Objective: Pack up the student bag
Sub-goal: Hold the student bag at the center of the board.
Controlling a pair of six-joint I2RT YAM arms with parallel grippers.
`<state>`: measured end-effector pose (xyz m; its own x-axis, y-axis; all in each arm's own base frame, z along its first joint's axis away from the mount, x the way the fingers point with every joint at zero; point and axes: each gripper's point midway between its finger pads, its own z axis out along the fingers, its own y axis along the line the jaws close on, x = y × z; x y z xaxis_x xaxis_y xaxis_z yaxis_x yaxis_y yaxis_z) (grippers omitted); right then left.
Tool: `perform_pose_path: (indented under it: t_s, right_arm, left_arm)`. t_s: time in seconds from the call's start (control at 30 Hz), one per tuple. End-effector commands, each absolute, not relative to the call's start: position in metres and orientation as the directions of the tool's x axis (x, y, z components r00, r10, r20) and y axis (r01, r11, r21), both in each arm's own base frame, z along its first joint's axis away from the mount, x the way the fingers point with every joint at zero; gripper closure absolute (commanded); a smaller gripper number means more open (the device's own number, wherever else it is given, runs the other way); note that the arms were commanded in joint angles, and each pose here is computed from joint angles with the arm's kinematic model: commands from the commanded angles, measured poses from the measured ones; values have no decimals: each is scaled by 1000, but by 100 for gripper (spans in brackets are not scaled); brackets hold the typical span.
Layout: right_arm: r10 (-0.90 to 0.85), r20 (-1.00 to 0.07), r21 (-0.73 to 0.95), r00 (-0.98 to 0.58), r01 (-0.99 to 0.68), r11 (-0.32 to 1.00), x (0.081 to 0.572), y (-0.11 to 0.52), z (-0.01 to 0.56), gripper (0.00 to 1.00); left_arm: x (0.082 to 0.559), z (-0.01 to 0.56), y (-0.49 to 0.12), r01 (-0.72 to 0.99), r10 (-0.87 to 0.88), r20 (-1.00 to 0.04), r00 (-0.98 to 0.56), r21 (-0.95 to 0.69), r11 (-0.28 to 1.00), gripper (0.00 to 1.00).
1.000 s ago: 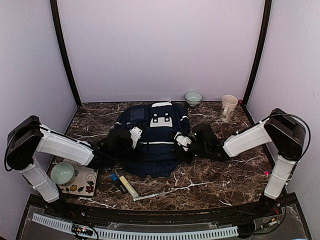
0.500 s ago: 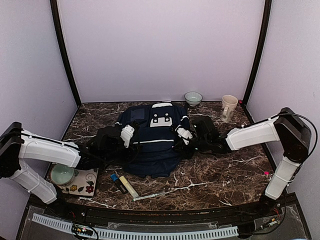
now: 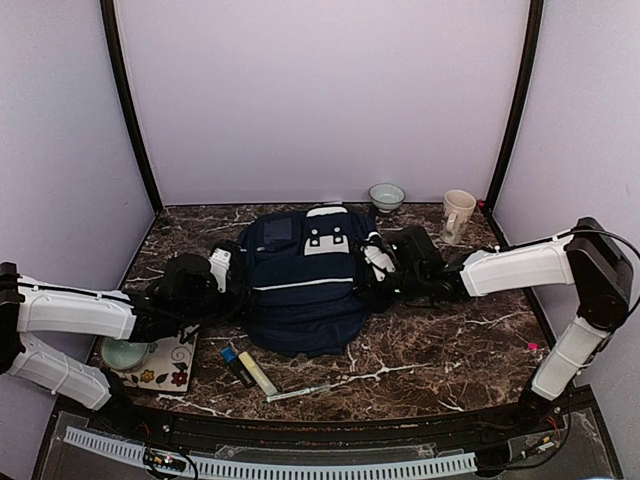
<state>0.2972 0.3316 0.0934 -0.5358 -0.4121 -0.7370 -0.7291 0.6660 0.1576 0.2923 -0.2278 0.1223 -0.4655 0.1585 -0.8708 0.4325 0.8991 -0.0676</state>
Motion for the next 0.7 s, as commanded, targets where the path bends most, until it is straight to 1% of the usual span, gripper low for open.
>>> perform_pose_path:
  t_s: [0.0, 0.1, 0.27, 0.3, 0.43, 0.67]
  right_arm:
    - [-361, -718, 135, -595, -628, 766, 311, 305, 92, 100]
    - [-341, -715, 127, -610, -593, 795, 315, 296, 91, 100]
    - [-313, -698, 128, -644, -543, 830, 319, 278, 81, 100]
    - [-296, -715, 136, -633, -542, 829, 319, 276, 92, 100]
    - [-295, -716, 146, -632, -549, 823, 318, 276, 94, 100]
    - [-302, -708, 148, -639, -552, 821, 317, 277, 91, 100]
  left_arm:
    - [286, 119, -228, 435, 79, -848, -523, -186, 881, 21]
    - [288, 114, -219, 401, 38, -830, -557, -229, 887, 23]
    - [287, 111, -217, 418, 26, -820, -572, -264, 869, 28]
    - [286, 110, -218, 424, 26, -818, -575, -270, 865, 30]
    - [288, 100, -219, 425, 23, -801, -598, -293, 856, 35]
    - [289, 84, -229, 442, 38, -773, -633, -321, 838, 37]
